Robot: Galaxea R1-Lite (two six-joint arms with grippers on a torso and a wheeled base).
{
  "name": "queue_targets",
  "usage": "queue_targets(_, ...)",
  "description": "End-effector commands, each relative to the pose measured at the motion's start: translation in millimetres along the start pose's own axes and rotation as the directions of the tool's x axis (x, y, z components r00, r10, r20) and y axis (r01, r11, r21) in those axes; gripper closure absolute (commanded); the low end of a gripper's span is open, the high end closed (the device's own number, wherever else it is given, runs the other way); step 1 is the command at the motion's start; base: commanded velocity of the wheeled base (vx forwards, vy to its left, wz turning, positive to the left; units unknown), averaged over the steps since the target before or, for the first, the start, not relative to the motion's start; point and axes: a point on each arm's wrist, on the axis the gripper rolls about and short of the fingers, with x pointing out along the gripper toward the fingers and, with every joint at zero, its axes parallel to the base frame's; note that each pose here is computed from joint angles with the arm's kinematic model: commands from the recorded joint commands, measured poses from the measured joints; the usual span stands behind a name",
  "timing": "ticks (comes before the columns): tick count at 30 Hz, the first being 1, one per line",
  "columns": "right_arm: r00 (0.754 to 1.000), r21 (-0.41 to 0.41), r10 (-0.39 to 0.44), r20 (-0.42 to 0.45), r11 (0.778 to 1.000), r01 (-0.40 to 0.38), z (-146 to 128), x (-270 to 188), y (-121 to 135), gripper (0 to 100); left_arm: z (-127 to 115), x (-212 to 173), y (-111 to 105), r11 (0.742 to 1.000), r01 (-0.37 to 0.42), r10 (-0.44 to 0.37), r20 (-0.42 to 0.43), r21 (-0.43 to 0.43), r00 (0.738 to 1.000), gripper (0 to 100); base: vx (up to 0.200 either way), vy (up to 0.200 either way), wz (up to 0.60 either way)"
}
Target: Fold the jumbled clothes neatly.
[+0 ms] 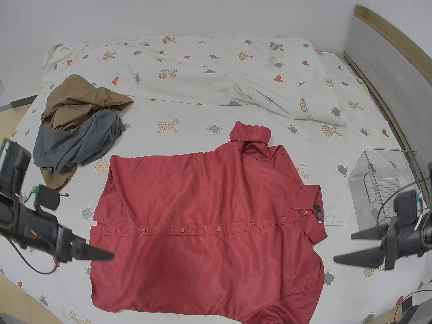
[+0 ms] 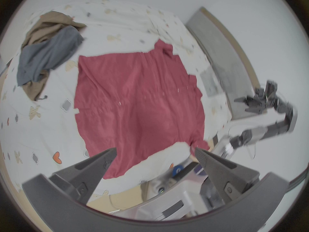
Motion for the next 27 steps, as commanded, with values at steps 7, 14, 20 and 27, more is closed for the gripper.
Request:
queue_targets(7,0.970,0.053,-0.149,0.190,0.989,0.141,62,-31,-6,0,23,-114,-43,0.995,-0.073,0.094,0.389,-0.070,0.916,0,0.000,0.000,0.00)
queue_targets(14,0.980,0.078,-0.178,0.092,0.982,0.171,60,20,-32,0,4,-109,-42,0.994,-0.088,0.109,0.446,-0.067,0.889,0,0.000,0.000,0.00)
queue_targets(20,0.982,0.073,-0.155,0.103,0.986,0.148,51,48,-43,0,-6,-86,-15,0.977,-0.178,0.212,0.633,-0.117,0.744,0,0.000,0.000,0.00)
queue_targets(27,0.989,0.107,-0.146,0.004,0.984,0.145,33,63,-53,0,-21,-98,-27,0.995,-0.020,0.081,0.693,-0.096,0.717,0,0.000,0.000,0.00)
